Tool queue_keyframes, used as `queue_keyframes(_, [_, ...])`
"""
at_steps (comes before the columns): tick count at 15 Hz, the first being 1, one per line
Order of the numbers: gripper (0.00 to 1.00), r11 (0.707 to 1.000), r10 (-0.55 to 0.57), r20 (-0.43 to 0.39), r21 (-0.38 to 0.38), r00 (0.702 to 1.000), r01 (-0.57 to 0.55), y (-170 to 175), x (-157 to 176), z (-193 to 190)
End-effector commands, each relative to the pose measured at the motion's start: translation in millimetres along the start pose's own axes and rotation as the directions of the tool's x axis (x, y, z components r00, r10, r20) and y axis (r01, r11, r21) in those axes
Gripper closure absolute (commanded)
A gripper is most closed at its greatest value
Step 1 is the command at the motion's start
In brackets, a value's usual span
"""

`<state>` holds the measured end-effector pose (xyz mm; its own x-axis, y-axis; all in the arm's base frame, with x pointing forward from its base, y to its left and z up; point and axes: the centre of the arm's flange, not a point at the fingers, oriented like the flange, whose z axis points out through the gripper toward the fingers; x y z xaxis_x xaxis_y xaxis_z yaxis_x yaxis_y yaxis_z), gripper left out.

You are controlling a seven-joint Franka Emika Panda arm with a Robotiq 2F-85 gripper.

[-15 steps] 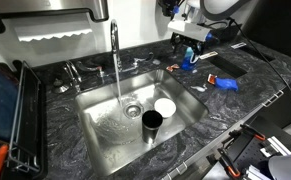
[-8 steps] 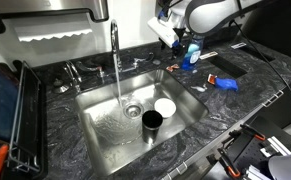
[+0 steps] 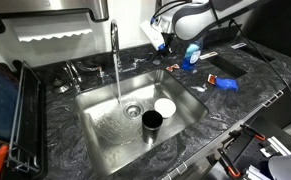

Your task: Turn off the faucet of the sink.

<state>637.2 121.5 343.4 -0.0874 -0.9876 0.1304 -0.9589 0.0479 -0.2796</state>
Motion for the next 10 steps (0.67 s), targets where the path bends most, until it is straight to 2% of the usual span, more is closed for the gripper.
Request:
queue_keyframes(1, [1.0, 1.0, 0.025, 0.049, 0.009, 0.998, -0.026, -18.1, -1.4, 13.6])
queue_keyframes(10, [1.0, 0.999, 0.039, 0.071, -0.002, 0.997, -0.039, -39.1, -21.0, 35.8])
